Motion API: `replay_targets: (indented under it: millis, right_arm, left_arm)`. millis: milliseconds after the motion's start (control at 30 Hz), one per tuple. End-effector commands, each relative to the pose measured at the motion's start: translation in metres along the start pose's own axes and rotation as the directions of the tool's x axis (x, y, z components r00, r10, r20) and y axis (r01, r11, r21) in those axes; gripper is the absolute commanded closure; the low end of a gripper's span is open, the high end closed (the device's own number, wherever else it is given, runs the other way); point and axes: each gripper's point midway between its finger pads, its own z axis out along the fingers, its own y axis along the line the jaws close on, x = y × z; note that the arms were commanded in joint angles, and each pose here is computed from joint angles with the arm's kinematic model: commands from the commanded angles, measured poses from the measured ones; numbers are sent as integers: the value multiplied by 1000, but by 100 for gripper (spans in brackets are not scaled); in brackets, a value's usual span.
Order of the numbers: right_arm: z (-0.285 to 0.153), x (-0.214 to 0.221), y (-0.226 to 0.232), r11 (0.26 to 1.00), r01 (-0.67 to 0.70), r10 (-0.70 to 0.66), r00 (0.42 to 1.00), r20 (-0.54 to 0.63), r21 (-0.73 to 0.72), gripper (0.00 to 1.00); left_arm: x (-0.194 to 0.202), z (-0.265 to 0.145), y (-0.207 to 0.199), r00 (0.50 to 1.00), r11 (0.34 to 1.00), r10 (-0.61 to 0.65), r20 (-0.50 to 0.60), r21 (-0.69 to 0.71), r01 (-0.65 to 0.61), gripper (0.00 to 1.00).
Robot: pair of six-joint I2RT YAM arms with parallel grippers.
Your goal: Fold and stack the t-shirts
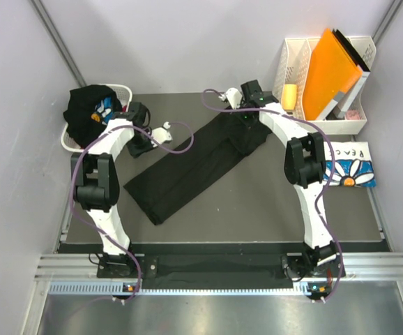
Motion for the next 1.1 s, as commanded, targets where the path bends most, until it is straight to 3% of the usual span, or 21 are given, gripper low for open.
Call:
replay_targets:
  millis: [0,133,600,1067]
  right_arm:
    - [3,-14,-3,1000,-9,8,999,40,12,100]
    - [10,-13,-5,1000,-13,12,999,37,16,100]
    - [40,4,-3,999,2,-1,1000,-21,42,100]
    - [70,-1,-20,960,203,-193,979,-67,192,100]
  left_arm:
    - [-18,-32,14,991,994,13,136,-107,2,100]
    - [-21,-39,13,985,991,27,170,-132,-4,100]
    - [-12,-38,7,991,992,23,134,-129,-5,100]
    - [-13,-37,12,992,988,40,120,-152,-22,100]
